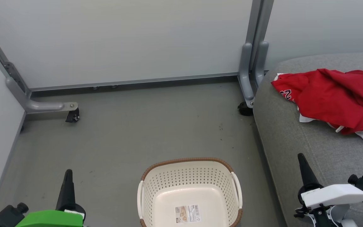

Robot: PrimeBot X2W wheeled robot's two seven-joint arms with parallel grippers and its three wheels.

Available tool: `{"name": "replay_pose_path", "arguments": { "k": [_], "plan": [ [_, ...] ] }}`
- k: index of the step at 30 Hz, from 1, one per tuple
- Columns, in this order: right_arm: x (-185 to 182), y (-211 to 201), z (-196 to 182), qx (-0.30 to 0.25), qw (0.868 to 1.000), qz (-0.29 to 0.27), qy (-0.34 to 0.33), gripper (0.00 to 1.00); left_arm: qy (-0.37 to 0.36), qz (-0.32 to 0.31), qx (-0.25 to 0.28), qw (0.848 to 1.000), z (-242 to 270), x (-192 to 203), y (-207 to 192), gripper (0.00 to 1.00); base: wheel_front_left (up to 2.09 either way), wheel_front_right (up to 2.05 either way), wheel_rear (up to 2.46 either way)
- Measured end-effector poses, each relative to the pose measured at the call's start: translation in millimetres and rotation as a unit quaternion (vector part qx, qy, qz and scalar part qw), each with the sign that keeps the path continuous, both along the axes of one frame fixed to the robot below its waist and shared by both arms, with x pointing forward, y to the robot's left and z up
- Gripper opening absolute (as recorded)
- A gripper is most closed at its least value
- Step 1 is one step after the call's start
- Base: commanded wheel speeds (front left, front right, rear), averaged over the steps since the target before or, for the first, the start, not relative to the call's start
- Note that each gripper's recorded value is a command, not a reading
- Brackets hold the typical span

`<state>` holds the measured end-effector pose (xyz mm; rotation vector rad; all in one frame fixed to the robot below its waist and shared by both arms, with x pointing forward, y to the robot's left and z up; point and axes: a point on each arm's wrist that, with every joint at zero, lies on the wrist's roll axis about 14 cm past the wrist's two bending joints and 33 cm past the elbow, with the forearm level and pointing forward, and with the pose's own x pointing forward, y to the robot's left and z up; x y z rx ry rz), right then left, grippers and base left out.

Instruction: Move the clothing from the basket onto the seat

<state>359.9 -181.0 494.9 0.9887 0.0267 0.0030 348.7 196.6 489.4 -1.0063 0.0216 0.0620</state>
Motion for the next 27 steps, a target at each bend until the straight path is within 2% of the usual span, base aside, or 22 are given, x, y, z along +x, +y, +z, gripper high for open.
{"name": "replay_pose_path", "arguments": {
  "k": [27],
  "plan": [
    [13,-9,5,0.134,0.991,-0.008,0.003,0.0,-0.003,-0.003,-0.131,0.991,3,16,1,0.0,0.0,0.0,0.0]
  ]
}}
